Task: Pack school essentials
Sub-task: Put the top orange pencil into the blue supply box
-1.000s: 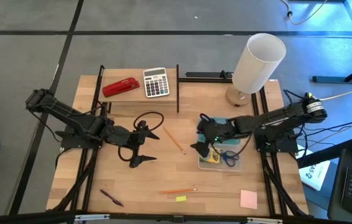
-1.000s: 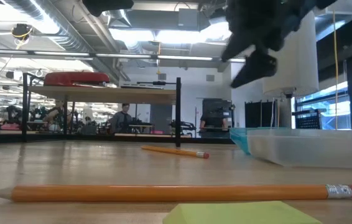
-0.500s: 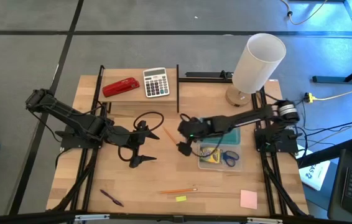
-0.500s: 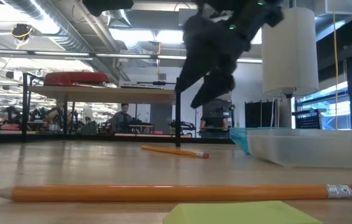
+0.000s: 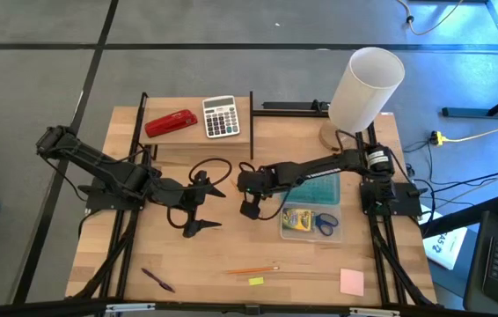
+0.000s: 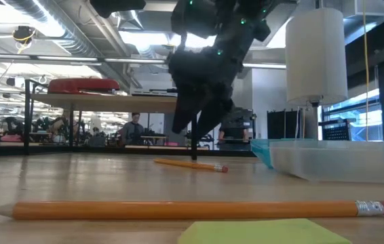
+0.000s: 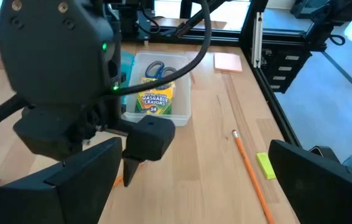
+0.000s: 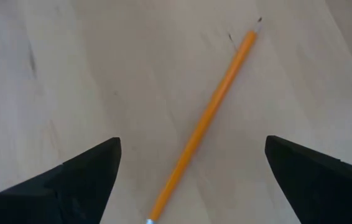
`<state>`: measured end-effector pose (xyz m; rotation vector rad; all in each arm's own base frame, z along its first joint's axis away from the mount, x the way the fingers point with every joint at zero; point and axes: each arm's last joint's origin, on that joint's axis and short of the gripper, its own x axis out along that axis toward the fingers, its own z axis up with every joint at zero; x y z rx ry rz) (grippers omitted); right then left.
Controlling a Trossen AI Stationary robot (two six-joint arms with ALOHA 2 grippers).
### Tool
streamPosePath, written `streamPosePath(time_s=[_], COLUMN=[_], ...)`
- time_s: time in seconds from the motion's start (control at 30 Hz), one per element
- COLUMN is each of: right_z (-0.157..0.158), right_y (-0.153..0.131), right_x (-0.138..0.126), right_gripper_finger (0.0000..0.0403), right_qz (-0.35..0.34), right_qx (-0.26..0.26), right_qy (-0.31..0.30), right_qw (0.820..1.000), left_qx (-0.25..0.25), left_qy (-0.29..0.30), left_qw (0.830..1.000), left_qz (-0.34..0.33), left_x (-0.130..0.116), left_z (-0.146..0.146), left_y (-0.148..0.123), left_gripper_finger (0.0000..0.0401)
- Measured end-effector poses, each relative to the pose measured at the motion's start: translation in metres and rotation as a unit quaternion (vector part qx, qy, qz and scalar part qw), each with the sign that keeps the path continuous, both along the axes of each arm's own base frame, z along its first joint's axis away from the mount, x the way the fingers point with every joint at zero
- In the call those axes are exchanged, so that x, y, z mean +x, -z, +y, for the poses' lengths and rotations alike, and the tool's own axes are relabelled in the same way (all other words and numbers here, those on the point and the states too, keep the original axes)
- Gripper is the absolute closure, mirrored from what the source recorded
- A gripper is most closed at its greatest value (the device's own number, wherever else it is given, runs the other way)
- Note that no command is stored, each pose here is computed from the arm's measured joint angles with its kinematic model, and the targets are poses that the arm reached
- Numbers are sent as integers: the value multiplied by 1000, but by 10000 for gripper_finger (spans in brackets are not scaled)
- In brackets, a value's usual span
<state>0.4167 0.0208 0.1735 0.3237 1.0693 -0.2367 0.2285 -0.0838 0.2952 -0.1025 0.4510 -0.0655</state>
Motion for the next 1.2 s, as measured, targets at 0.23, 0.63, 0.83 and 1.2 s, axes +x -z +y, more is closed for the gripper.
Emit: streamPosePath(time_s=[0.23,0.63,0.83,1.2], right_z=[-9,-10,-10,-11], right_y=[18,40,41,42], right_x=[4,9,10,7], right_gripper_finger=[5,5,5,6], right_qz=[18,35,29,47], right_qx=[-5,-10,-11,-29], right_qy=[2,0,-2,19], right_qw=[1000,999,1000,998], left_qx=[0,0,0,0], left_qy=[0,0,0,0], left_qw=[1000,1000,1000,1000], left_qz=[0,0,0,0], left_x=[0,0,0,0], left_z=[0,0,0,0], left_y=[0,0,0,0], left_gripper_finger=[2,2,2,2])
